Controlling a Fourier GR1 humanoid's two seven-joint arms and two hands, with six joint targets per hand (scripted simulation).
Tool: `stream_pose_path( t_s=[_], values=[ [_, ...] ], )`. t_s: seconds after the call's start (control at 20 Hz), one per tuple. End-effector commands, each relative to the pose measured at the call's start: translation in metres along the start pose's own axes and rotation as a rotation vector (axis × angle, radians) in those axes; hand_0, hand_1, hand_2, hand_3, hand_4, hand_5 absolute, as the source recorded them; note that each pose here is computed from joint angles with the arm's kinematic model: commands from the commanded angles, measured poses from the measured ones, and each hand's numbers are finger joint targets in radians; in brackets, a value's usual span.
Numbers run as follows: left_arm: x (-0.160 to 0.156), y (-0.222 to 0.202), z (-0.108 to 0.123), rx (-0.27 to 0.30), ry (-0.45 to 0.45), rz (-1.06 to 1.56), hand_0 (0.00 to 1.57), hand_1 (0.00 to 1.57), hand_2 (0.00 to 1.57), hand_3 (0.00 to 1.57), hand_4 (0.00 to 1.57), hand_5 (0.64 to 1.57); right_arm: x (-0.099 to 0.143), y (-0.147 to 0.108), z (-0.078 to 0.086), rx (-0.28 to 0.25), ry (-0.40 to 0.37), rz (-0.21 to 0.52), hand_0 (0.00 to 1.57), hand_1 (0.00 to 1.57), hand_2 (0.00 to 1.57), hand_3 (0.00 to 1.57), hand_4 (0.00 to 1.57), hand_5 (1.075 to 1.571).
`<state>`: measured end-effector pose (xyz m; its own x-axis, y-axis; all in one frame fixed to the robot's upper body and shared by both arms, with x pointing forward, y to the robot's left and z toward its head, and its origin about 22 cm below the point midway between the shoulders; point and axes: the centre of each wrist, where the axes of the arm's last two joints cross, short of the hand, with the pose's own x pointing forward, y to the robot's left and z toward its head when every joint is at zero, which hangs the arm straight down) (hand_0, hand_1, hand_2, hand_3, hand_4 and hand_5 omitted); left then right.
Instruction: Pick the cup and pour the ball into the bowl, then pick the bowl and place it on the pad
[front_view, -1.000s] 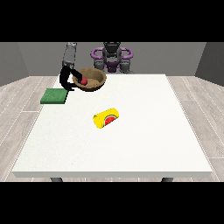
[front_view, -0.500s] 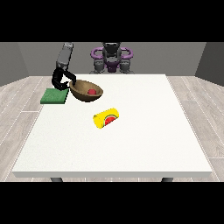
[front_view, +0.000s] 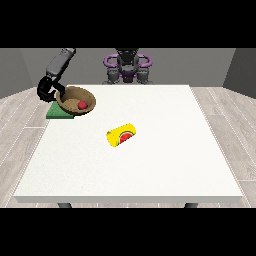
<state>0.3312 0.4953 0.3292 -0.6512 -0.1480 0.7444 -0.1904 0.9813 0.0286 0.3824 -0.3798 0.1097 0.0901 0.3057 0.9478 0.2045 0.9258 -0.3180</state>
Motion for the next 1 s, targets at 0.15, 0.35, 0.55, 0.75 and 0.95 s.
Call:
stream_pose_path(
  t_s=[0.15, 0.35, 0.55, 0.75, 0.95],
  values=[
    [0.028, 0.003, -0.005, -0.005, -0.091, -0.006, 0.00, 0.00, 0.00, 0.00, 0.15, 1.533, -0.016, -0.059, 0.001, -0.063, -0.057, -0.101, 1.57, 1.57, 1.57, 0.93, 1.29, 1.543],
    [0.050, -0.019, -0.019, -0.044, -0.144, 0.013, 0.00, 0.00, 0.00, 0.00, 0.13, 1.532, -0.007, -0.068, -0.005, -0.113, -0.101, -0.051, 1.57, 1.57, 1.57, 0.59, 1.30, 1.552],
    [0.072, -0.021, -0.019, -0.031, -0.187, 0.017, 0.00, 0.00, 0.00, 0.00, 0.00, 1.538, -0.017, -0.098, 0.002, -0.109, -0.094, -0.031, 1.57, 1.57, 1.57, 0.21, 1.28, 1.554],
    [0.059, -0.026, -0.014, -0.024, -0.119, 0.003, 0.00, 0.00, 0.00, 0.00, 0.00, 1.535, -0.029, -0.097, 0.006, -0.098, -0.062, 0.010, 1.57, 1.57, 1.57, 0.68, 1.25, 1.564],
    [0.027, -0.023, -0.003, -0.056, -0.035, 0.008, 0.00, 0.00, 0.00, 0.00, 0.00, 1.532, -0.007, -0.115, 0.003, -0.080, -0.008, -0.020, 1.57, 1.57, 1.57, 0.88, 1.24, 1.568]
  ],
)
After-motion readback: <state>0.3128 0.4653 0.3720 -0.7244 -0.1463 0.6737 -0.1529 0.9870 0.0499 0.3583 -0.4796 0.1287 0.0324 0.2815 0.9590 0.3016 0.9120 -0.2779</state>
